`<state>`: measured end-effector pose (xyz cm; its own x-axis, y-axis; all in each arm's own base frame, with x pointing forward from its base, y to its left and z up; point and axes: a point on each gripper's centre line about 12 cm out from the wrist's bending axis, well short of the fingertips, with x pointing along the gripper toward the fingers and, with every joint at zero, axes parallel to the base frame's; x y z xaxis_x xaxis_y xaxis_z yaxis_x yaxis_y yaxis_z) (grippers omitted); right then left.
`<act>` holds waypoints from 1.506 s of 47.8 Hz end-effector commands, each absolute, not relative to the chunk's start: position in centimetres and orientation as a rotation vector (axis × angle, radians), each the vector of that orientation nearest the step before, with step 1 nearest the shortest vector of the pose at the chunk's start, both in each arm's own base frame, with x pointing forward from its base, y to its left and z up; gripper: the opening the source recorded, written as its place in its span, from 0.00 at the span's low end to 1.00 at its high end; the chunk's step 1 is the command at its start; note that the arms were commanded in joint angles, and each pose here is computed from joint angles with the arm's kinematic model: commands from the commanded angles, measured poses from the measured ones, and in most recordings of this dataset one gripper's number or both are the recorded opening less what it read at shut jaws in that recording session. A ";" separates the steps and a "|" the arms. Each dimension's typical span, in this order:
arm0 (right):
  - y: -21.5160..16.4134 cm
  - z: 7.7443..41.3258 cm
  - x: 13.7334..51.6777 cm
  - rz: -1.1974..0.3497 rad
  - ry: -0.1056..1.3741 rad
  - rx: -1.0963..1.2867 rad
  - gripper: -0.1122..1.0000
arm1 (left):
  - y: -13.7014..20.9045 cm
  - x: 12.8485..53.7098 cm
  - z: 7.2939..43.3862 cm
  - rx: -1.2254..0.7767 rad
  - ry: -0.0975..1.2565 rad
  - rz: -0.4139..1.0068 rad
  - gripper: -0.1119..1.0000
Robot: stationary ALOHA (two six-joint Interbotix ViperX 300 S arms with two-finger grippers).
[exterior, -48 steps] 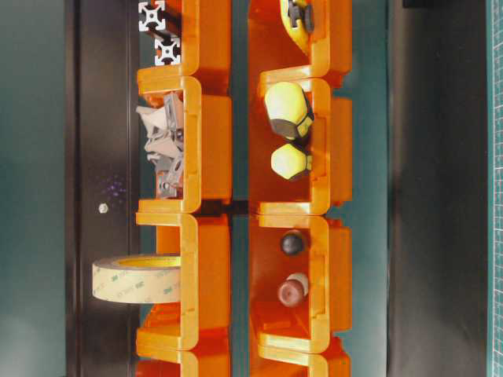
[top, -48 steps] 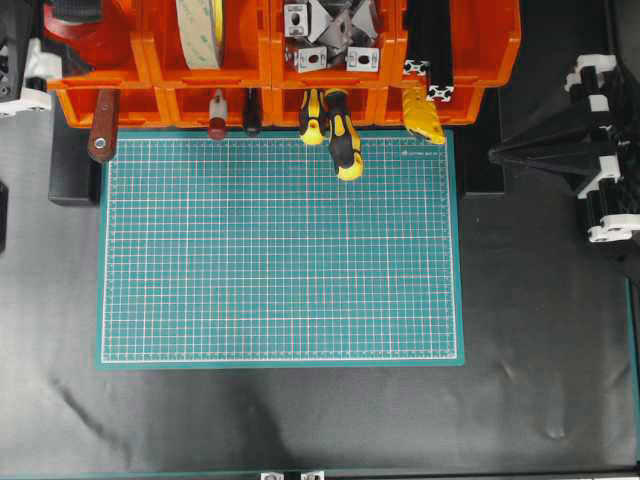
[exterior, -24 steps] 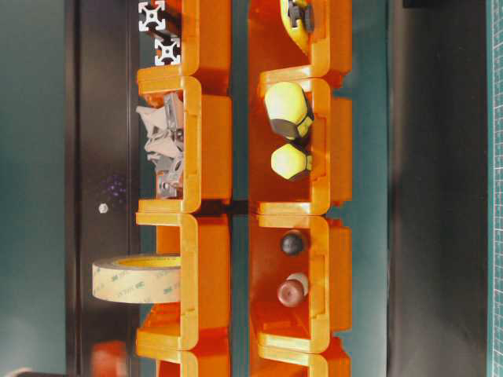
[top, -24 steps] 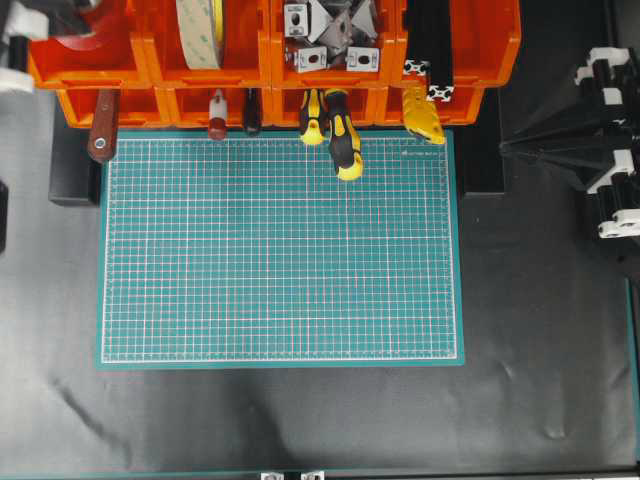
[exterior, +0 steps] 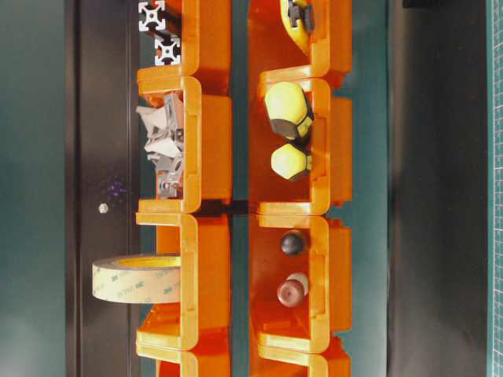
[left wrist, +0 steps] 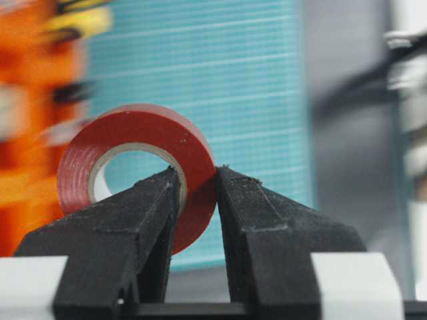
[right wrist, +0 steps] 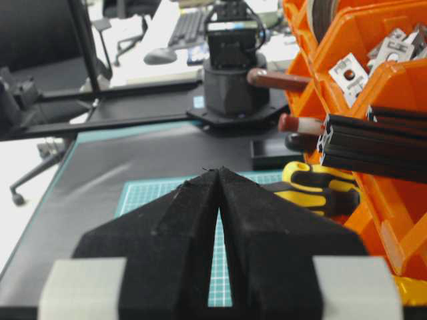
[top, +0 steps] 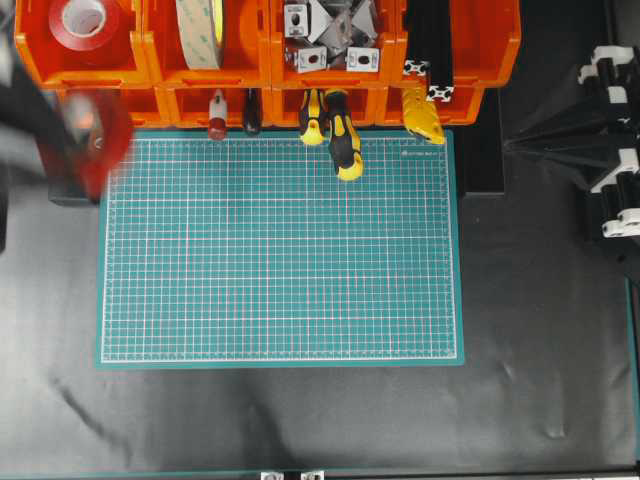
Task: Pick vinyl tape from container rack with left arm.
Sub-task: 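Close the left gripper on the red tape roll and lift it out, then carry the red tape roll with the left gripper over the mat center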
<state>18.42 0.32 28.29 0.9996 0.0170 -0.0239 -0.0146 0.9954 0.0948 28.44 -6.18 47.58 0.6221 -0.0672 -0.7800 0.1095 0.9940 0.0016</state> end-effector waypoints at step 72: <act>1.1 30.6 16.9 0.066 0.018 0.104 0.10 | -9.8 41.9 23.8 0.117 1.095 -0.125 0.26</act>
<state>16.68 1.08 29.36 0.9968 0.0648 -0.0469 -0.0598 0.9931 0.1010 41.77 -10.19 22.76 0.4233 -0.0423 -0.9050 0.1662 0.9856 0.0317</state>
